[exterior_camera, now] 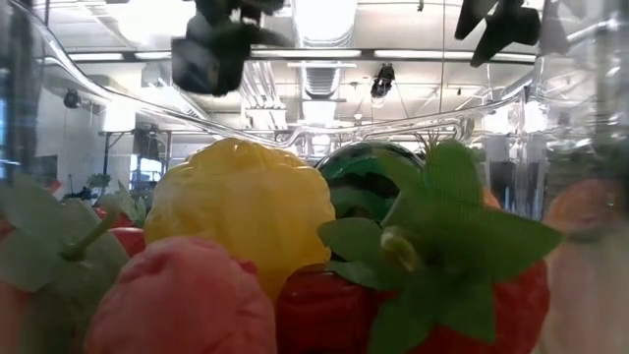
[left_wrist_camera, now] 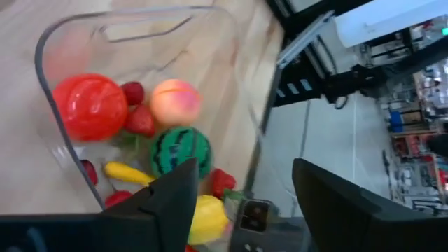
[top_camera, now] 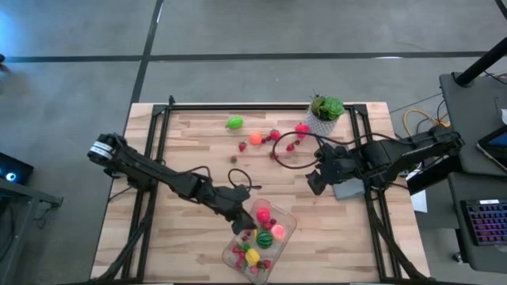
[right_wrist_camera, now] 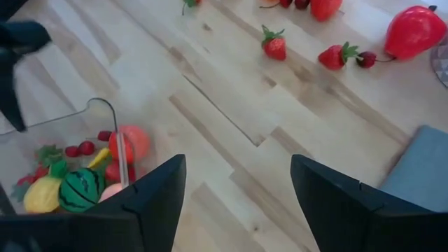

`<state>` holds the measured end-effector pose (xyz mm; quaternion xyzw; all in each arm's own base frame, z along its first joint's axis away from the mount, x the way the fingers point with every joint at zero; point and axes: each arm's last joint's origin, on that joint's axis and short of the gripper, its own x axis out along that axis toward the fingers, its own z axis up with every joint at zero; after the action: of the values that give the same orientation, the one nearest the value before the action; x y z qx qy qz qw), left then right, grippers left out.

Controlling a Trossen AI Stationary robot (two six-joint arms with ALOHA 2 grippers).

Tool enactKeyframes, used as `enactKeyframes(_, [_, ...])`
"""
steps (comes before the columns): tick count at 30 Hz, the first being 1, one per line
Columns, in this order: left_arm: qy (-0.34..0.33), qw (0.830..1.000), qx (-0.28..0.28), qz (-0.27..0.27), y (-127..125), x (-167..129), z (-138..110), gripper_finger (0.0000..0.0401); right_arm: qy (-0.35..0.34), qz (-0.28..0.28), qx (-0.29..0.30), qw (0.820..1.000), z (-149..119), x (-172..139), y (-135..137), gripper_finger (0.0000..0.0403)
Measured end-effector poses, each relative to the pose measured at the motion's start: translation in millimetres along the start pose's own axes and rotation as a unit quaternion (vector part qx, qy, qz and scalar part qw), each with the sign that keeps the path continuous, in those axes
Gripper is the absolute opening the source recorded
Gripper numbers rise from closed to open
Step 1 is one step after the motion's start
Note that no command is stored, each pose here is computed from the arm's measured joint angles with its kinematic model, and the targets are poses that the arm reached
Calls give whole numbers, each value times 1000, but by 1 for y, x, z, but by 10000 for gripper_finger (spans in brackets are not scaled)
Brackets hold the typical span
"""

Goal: Pick and placing Produce into tupperware
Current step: Put the red apple into the transparent basket

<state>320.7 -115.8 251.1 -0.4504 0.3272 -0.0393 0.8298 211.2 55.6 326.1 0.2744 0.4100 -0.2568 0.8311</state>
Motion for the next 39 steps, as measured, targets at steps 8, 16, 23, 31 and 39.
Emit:
enactKeyframes(8, [-64, 985, -34, 155, 22, -61, 25, 219, -18, -18, 24, 999, 7, 3, -4, 251])
enactKeyframes(16, [-109, 944, 9, 312, 69, -107, 61, 219, -32, -44, 93, 994, 23, 10, -17, 254])
enactKeyframes(23, [-86, 926, 86, 357, 94, -119, 84, 219, -40, -88, 180, 979, 39, 25, -37, 251])
enactKeyframes(31, [-86, 918, 87, 378, 109, -134, 96, 219, 6, -148, 189, 971, 69, 80, -58, 233])
enactKeyframes(39, [-63, 910, 137, 386, 113, -135, 97, 219, -30, -226, 335, 914, 100, 132, -93, 234])
